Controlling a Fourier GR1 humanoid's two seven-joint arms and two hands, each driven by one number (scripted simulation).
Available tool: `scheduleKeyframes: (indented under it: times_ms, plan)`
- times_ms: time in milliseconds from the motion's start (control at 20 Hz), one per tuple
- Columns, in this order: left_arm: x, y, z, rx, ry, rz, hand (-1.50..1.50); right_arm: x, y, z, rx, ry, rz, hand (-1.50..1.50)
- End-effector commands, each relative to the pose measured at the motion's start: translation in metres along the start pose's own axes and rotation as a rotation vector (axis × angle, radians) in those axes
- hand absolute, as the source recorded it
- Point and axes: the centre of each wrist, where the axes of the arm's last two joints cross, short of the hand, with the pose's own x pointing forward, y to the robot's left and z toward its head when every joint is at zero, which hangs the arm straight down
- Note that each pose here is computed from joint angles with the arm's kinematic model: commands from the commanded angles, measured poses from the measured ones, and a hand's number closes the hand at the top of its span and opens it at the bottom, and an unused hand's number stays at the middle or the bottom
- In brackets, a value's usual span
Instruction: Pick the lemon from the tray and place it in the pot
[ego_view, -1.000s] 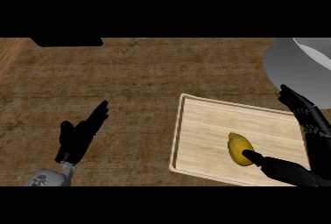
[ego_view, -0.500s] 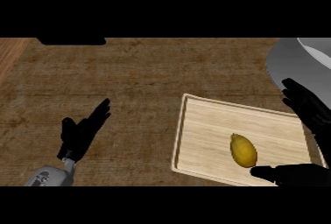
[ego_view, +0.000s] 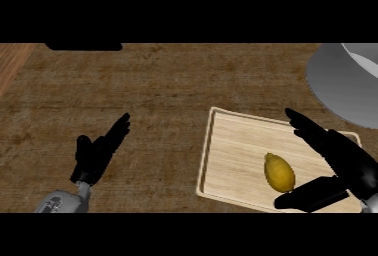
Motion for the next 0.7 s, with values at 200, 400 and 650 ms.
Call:
scheduleKeyframes:
  times_ms: [200, 400, 650]
  plan:
    - [-0.001, 0.019, -0.001, 0.002, 0.022, 0.006, 0.00, -0.030, 0.010, -0.005, 0.019, 0.039, 0.060, -1.50]
    - [-0.015, -0.003, 0.021, 0.004, -0.003, -0.006, 0.00, -0.072, -0.004, -0.029, -0.037, 0.013, 0.045, -1.50]
    - [0.001, -0.010, 0.007, 0.000, 0.012, -0.006, 0.00, -0.093, -0.015, -0.019, -0.016, -0.018, -0.036, -1.50]
